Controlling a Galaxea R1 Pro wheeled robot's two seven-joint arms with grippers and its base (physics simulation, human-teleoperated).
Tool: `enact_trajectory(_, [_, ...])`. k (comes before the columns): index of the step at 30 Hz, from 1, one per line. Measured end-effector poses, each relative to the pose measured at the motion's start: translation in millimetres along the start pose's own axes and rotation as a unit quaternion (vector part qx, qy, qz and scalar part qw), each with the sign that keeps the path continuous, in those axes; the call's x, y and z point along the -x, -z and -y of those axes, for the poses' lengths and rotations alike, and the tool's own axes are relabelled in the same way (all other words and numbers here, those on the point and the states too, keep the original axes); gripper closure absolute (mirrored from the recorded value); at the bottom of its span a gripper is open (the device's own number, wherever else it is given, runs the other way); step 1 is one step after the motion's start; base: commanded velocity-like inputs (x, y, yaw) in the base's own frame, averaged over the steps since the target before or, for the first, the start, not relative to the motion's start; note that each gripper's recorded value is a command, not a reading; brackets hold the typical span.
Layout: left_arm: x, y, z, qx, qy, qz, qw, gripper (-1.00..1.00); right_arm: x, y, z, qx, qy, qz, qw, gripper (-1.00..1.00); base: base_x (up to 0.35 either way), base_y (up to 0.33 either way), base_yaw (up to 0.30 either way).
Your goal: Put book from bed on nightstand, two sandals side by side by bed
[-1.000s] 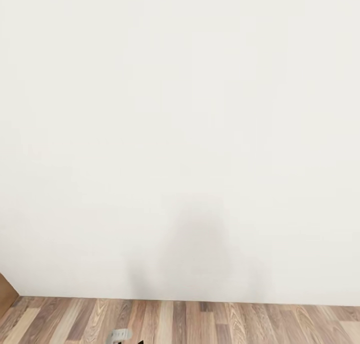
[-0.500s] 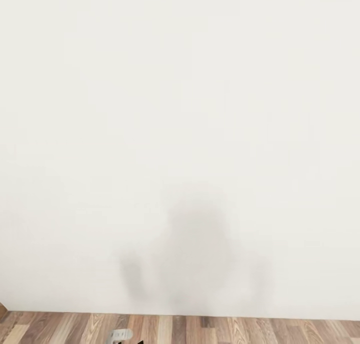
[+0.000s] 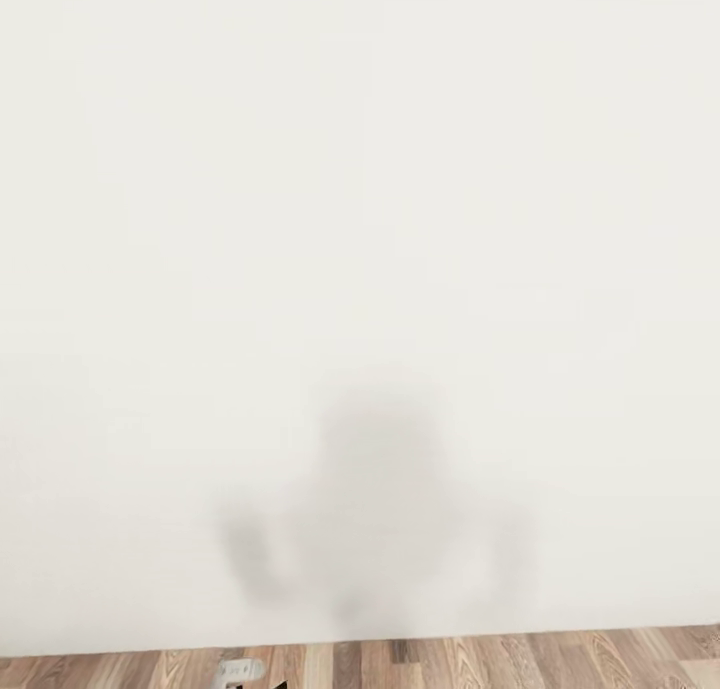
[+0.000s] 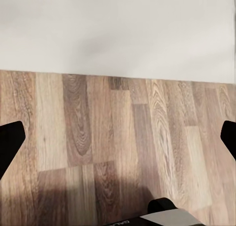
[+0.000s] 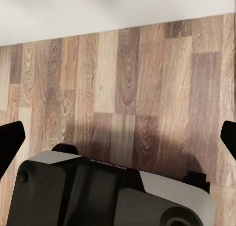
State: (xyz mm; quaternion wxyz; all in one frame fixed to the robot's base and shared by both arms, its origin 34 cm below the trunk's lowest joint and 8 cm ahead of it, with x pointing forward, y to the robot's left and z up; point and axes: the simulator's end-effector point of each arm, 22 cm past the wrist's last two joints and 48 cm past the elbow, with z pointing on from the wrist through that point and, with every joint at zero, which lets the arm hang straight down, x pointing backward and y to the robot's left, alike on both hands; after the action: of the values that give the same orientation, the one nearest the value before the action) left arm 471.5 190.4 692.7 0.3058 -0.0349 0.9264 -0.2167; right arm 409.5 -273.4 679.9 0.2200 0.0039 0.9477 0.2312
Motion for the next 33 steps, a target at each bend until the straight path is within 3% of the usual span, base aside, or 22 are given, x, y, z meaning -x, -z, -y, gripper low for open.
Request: enact_trajectory(33, [-0.7, 0.1, 0.0, 0.0, 0.0, -0.001, 1.0, -1.0, 0.0, 0.0, 0.0, 0.0, 0.0, 0.0, 1.0, -1.0, 0.001, 0.0, -0.198])
